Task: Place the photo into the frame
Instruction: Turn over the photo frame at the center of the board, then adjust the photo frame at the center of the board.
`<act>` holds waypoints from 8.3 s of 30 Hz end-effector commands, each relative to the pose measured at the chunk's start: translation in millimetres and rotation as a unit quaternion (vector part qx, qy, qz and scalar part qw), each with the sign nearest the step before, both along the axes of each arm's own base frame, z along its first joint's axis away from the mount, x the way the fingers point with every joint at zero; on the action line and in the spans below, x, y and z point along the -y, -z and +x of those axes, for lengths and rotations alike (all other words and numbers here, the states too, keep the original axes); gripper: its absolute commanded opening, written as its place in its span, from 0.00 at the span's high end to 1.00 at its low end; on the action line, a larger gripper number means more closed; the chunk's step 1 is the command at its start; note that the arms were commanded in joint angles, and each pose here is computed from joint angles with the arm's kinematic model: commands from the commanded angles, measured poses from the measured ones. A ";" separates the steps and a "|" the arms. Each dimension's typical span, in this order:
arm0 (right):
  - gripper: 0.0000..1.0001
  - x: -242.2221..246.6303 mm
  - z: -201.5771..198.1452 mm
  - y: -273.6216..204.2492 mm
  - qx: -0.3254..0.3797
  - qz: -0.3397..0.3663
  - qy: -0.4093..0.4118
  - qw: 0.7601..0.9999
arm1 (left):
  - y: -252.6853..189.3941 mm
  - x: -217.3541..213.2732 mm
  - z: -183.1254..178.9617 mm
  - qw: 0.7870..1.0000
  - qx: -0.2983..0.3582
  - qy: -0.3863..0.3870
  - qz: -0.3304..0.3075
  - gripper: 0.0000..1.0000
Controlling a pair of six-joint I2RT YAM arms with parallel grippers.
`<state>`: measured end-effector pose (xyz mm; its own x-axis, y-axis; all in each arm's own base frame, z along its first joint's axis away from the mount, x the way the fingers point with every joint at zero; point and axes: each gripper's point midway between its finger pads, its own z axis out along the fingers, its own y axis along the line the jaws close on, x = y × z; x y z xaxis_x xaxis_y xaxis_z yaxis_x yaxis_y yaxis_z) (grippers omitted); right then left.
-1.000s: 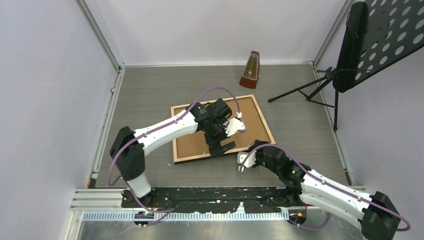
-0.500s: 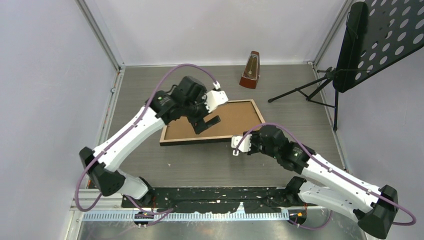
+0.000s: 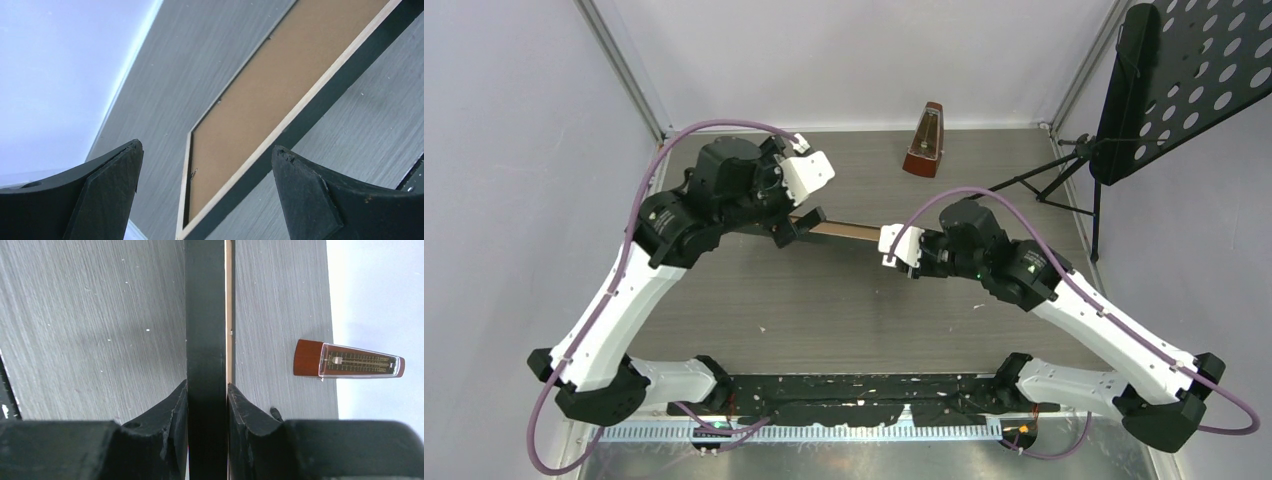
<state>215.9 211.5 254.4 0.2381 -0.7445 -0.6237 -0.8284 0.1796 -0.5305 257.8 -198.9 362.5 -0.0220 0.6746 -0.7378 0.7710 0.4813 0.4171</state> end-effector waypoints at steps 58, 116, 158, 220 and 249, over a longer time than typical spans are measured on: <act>0.94 -7.6 91.2 -58.5 -0.365 0.345 0.193 0.843 | -6.3 -17.0 10.1 0.993 0.000 -0.092 -0.071 0.00; 0.58 63.2 137.6 230.7 -0.540 0.375 0.364 0.660 | 82.3 -17.1 22.8 0.992 -0.058 -0.109 0.002 0.01; 0.13 122.9 109.1 214.5 -0.436 0.194 0.435 0.763 | 252.4 -75.7 34.8 0.881 -0.347 -0.321 -0.018 0.00; 0.17 -91.9 49.5 99.1 -0.323 0.134 0.088 0.933 | 204.7 -123.4 127.1 0.866 -0.310 -0.369 -0.130 0.00; 0.16 -29.0 257.2 123.9 -0.276 0.158 0.272 0.908 | 274.6 -95.4 -36.9 0.968 -0.121 -0.013 0.219 0.00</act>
<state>459.8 237.9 115.5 -0.5508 -0.4249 -0.7184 -0.6947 0.7104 0.1125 207.9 -98.9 87.4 -0.2719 0.8821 -0.3847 0.8663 0.3984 0.3013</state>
